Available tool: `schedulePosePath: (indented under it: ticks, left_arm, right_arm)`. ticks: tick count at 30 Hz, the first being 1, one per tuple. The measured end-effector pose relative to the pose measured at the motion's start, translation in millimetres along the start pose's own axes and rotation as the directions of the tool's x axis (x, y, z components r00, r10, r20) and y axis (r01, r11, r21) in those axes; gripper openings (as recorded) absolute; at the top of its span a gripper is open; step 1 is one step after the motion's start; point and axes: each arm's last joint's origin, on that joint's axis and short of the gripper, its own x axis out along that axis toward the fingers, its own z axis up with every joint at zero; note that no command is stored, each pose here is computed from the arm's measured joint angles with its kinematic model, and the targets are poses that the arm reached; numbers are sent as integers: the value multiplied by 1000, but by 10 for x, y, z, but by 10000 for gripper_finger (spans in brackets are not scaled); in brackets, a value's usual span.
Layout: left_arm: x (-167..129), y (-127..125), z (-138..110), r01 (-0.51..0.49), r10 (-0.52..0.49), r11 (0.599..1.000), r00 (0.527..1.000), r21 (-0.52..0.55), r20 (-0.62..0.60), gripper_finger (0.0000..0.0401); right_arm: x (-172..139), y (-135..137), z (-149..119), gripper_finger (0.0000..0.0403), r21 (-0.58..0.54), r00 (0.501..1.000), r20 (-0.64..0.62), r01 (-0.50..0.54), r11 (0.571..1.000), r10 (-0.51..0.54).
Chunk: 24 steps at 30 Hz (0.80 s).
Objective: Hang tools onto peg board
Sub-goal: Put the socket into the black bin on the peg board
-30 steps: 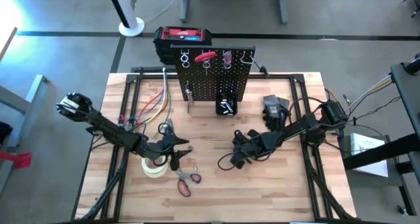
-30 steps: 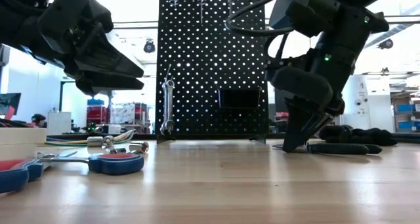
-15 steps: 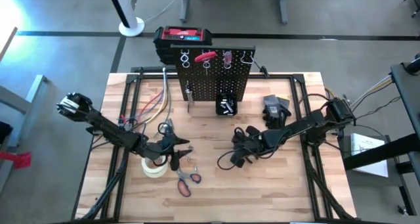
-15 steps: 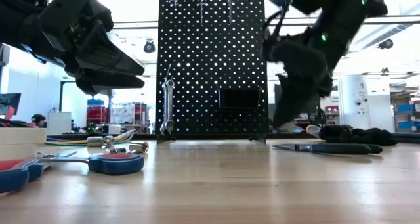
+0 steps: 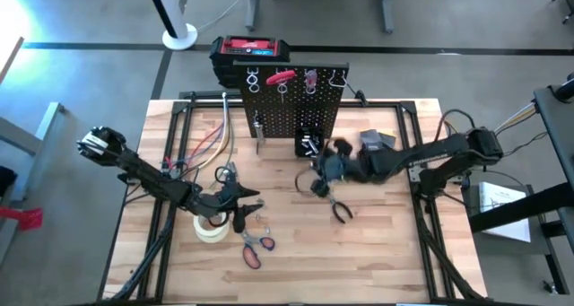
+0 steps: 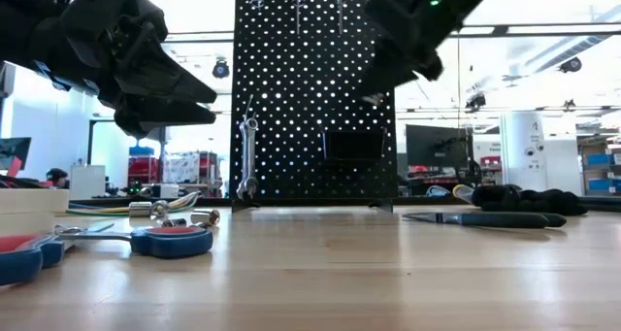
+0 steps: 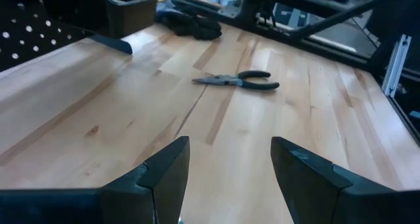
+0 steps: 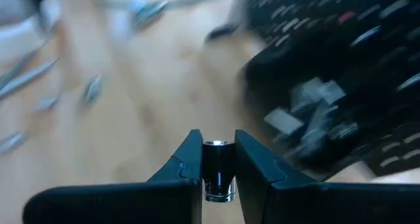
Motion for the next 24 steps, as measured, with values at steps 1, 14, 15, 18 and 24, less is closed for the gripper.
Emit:
schedulePosePath:
  ticks: [1, 14, 15, 18, 24]
  left_arm:
    - [0, 1, 2, -4, 4, 1000, 1000, -1, 4, 205]
    - [0, 3, 6, -13, 13, 1000, 1000, -3, 12, 205]
    - [0, 3, 6, -14, 14, 1000, 1000, -2, 12, 205]
    - [0, 4, 6, -16, 16, 1000, 1000, -1, 13, 205]
    - [0, 9, -4, -19, 19, 999, 1000, -32, 4, 205]
  right_arm:
    - [7, -75, 65, 40, 13, 1000, 27, 11, 1000, -12]
    - [206, -551, 344, 62, 79, 988, 151, 24, 997, -36]
    - [222, -551, 345, 72, 80, 988, 153, 25, 996, -37]
    - [264, -559, 336, 107, 62, 988, 147, 41, 997, -50]
    - [362, -543, 295, 182, 30, 989, 128, 68, 997, -71]
